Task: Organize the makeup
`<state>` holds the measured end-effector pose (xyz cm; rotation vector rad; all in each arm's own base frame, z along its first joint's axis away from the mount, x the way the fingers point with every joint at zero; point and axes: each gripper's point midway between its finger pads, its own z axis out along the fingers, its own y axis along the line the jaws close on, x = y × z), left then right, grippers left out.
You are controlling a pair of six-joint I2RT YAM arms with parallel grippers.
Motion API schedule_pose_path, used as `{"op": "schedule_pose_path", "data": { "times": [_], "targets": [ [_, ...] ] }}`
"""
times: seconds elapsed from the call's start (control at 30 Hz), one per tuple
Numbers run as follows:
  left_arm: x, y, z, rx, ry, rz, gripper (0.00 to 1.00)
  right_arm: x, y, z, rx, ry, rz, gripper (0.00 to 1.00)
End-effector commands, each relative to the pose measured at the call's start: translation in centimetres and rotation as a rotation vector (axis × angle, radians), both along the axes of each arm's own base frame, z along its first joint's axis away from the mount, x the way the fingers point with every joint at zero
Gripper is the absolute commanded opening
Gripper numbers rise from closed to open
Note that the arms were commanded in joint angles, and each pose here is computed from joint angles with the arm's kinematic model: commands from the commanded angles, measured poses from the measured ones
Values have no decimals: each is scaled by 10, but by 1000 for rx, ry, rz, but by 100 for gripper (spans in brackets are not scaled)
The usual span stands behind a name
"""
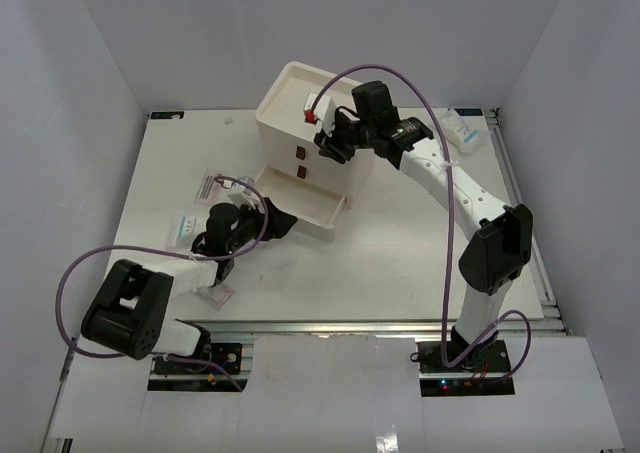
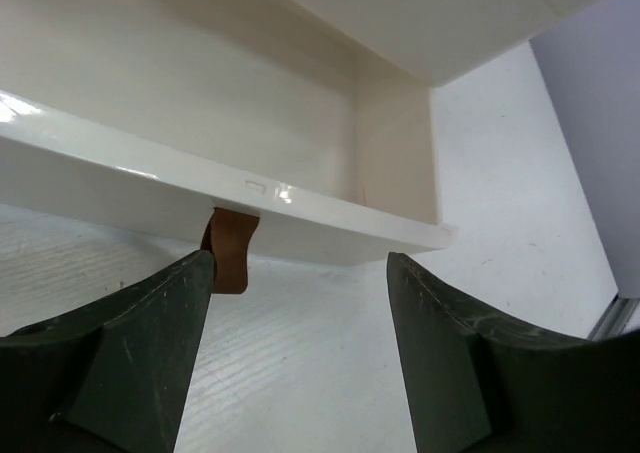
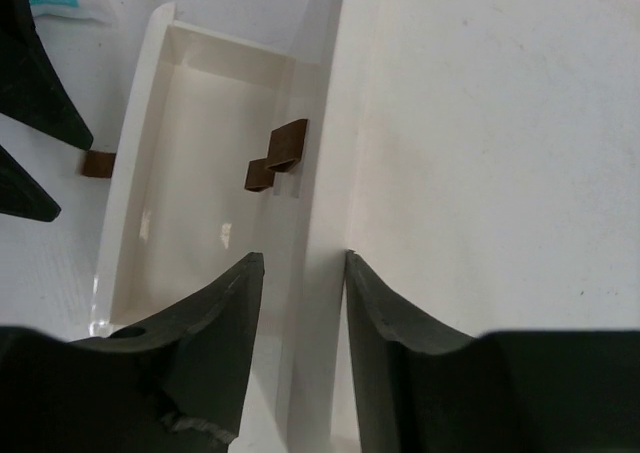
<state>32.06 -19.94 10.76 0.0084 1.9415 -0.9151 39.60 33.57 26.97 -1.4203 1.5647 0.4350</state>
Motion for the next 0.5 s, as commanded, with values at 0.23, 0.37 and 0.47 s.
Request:
{"op": "schedule_pose_path", "data": {
  "times": [0.23, 0.37, 0.47],
  "targets": [
    [-28, 14, 69, -31, -121, 11, 91, -43, -60, 87, 119, -74, -43, 53],
    [-35, 19, 91, -38, -162, 23, 96, -43, -94, 93, 149, -89, -99, 53],
    [-39, 22, 105, -35, -170, 26, 98, -41, -116, 93, 166, -92, -139, 54]
  ]
}}
